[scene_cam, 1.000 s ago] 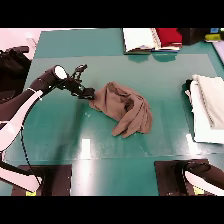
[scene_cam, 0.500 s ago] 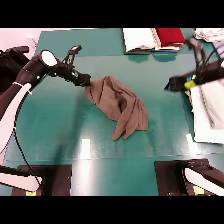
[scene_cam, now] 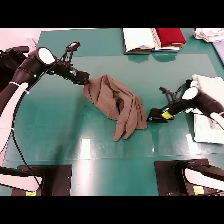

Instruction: Fold the shirts.

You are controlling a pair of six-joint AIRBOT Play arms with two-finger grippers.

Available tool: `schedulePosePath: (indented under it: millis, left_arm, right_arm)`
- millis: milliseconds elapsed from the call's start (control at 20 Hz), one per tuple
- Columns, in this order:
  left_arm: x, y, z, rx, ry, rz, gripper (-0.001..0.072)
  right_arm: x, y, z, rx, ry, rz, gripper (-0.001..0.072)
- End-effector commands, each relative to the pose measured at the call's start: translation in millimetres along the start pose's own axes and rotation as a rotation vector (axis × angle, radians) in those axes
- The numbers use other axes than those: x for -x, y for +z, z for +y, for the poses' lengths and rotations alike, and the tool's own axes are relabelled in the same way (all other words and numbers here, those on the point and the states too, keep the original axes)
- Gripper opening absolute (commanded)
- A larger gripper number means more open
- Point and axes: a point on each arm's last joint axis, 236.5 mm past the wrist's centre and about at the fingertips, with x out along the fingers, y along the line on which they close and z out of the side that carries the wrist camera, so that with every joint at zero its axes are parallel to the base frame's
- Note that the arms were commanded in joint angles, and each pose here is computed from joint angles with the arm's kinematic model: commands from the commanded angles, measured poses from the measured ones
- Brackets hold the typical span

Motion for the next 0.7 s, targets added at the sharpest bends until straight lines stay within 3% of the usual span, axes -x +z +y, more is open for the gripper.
schedulePosePath:
  millis: [0,50,150,400,650]
  left_arm:
    - [1,-2,0,-0.001,0.0,0.009,0.0029]
    - [1,-2,0,0.0,-0.001,0.008,0.0029]
    - [4,1,-1,0.004,0.001,-0.002,0.0029]
    - [86,48,-16,-0.117,0.092,-0.213,0.0029]
    - [276,85,-79,-0.287,0.189,-0.626,0.0029]
  right_arm:
    - [-34,1,8,0.025,-0.012,0.007,0.0299]
    - [-36,4,11,0.039,-0.016,-0.011,0.0177]
    - [-27,16,17,0.071,-0.014,-0.078,0.0015]
    - [108,78,48,0.232,-0.06,-0.442,0.0015]
    - [336,85,103,0.348,-0.093,-0.984,0.0014]
